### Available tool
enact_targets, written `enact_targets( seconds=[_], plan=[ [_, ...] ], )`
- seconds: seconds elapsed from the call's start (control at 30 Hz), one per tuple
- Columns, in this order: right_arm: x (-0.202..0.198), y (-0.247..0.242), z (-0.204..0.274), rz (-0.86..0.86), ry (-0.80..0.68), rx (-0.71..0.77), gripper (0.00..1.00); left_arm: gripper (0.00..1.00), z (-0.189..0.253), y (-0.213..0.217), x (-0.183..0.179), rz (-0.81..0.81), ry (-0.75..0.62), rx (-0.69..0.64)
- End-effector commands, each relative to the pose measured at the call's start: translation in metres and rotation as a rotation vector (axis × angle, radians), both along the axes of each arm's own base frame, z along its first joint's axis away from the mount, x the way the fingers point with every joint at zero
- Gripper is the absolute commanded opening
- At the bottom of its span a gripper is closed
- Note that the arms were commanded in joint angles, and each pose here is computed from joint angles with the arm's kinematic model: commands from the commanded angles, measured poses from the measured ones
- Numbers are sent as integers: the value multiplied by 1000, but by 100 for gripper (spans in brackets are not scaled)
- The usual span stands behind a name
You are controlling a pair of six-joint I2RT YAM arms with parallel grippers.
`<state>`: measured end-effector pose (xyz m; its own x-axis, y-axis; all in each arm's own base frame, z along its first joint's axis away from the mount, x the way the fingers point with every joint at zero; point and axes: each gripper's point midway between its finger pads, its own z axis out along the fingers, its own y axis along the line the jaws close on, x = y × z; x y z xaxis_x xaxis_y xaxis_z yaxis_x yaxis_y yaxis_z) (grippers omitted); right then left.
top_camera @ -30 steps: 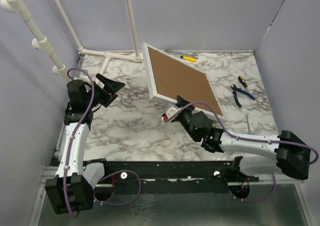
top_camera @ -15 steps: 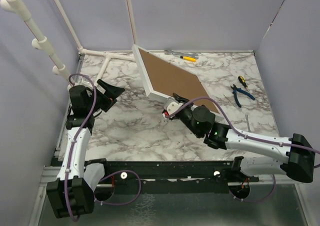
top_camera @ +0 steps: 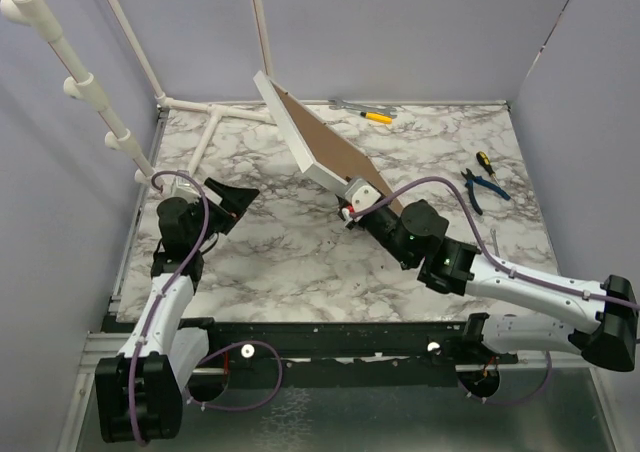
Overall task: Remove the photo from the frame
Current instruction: Turn over the photo frame at the center of the board.
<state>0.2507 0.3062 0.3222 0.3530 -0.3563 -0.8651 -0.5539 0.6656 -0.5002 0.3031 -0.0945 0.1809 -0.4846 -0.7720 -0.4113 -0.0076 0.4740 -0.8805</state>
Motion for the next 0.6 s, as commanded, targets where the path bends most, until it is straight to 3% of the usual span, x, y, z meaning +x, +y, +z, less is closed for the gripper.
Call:
enact_targets(
  seconds=[0.0,0.57],
  plan=[
    [-29,20,38,181,90,287,1,89,28,-11,10,16,-169,25],
    [-59,-4,-6,243,260,429,1,87,12,-18,27,43,-204,116]
  ],
)
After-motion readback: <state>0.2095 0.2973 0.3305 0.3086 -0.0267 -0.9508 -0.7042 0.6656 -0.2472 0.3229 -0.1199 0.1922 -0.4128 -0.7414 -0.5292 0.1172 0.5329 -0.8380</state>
